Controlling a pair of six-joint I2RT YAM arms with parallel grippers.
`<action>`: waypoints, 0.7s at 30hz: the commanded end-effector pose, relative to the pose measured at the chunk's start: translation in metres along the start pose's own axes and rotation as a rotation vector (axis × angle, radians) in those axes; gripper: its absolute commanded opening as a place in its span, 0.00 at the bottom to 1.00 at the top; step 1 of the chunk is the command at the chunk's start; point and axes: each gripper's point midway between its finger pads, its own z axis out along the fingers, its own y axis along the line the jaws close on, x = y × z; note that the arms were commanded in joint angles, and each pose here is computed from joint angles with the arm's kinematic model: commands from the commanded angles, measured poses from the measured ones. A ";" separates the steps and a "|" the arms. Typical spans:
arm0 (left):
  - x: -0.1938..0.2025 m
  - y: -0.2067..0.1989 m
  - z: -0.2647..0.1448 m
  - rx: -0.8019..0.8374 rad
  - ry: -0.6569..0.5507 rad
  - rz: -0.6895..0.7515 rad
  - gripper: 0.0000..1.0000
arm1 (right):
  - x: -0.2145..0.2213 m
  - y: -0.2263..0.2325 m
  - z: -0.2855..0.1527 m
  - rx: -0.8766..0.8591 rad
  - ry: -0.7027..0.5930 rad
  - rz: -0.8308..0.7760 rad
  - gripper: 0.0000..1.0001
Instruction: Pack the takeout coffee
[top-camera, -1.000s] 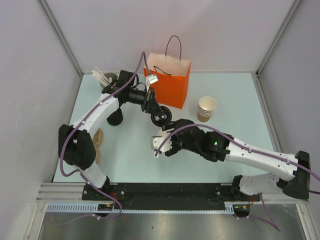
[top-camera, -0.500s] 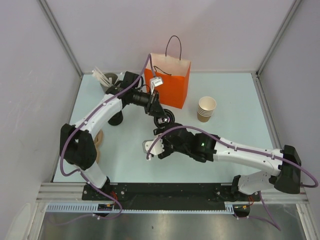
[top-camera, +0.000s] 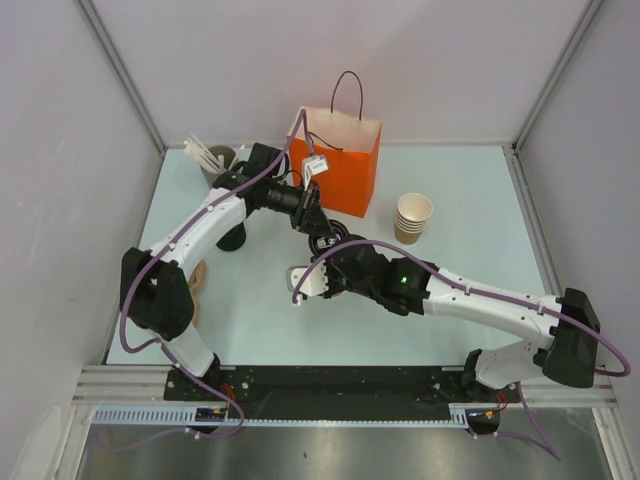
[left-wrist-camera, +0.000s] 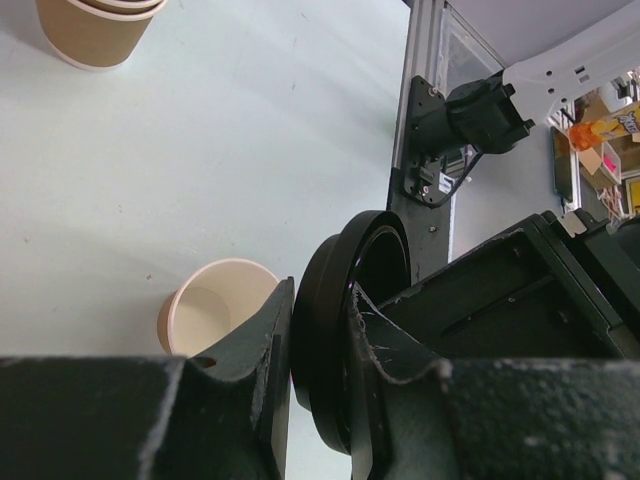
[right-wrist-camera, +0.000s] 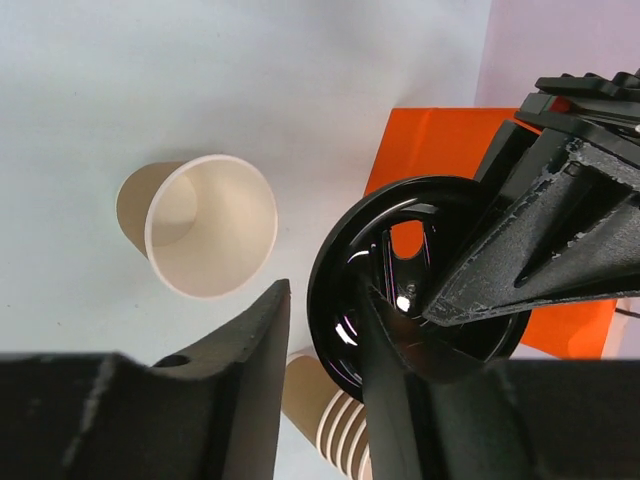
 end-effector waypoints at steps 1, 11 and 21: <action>-0.019 -0.028 -0.008 0.058 -0.036 0.081 0.28 | -0.009 -0.016 -0.001 0.045 -0.024 0.020 0.31; -0.022 -0.035 -0.010 0.080 -0.044 0.098 0.51 | -0.015 -0.016 -0.009 0.051 -0.037 0.016 0.11; -0.051 -0.031 -0.043 -0.001 -0.119 0.160 0.99 | -0.031 -0.001 -0.031 -0.036 -0.135 0.094 0.09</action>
